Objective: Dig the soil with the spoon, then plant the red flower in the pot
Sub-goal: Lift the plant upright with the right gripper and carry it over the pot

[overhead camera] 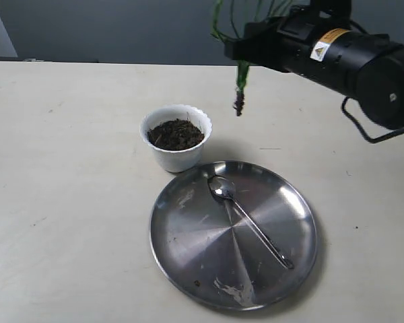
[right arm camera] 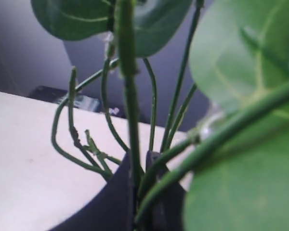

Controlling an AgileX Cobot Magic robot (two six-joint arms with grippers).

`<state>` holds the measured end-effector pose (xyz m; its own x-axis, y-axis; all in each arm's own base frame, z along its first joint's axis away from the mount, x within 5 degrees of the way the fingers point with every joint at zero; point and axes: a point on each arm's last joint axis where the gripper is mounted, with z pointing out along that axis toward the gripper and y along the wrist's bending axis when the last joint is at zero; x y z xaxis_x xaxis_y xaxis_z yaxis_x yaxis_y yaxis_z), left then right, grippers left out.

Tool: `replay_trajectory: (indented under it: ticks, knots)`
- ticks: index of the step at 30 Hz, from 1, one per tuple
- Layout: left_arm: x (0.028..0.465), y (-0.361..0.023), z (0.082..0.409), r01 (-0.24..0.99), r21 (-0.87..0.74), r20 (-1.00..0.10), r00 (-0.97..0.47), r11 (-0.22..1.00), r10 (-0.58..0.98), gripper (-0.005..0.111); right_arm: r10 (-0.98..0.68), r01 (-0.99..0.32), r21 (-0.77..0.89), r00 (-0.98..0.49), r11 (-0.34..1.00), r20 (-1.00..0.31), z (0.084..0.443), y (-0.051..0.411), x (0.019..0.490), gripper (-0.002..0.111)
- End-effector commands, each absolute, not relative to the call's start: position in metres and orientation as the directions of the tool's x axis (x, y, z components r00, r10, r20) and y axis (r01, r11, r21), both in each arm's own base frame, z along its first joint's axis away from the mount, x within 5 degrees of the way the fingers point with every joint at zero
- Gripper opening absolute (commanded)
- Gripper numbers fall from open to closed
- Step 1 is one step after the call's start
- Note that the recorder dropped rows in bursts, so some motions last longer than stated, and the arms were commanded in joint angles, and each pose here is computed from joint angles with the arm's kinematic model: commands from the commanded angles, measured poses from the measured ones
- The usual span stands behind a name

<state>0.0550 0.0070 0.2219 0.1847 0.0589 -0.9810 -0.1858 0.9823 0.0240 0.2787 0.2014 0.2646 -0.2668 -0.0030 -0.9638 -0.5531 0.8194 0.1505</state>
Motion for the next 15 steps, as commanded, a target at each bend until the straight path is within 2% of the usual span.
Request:
replay_trajectory:
  ticks: [1, 9, 15]
  knots:
    - [0.055, 0.006, 0.224, -0.174, 0.021, -0.979, 0.195, 0.985, 0.055, 0.0, 0.058, -0.676, 0.116, -0.108, 0.728, -0.992, 0.265, 0.231, 0.269, -0.001]
    - [0.055, 0.006, 0.224, -0.174, 0.021, -0.979, 0.195, 0.985, 0.055, 0.0, 0.226, -0.726, 0.157, -0.002, 0.669, -0.974, 0.243, 0.246, 0.279, -0.001]
    - [0.055, 0.006, 0.224, -0.174, 0.021, -0.979, 0.195, 0.985, 0.055, 0.0, 0.216, -0.719, 0.176, -0.036, 0.672, -0.976, 0.205, 0.252, 0.287, -0.001]
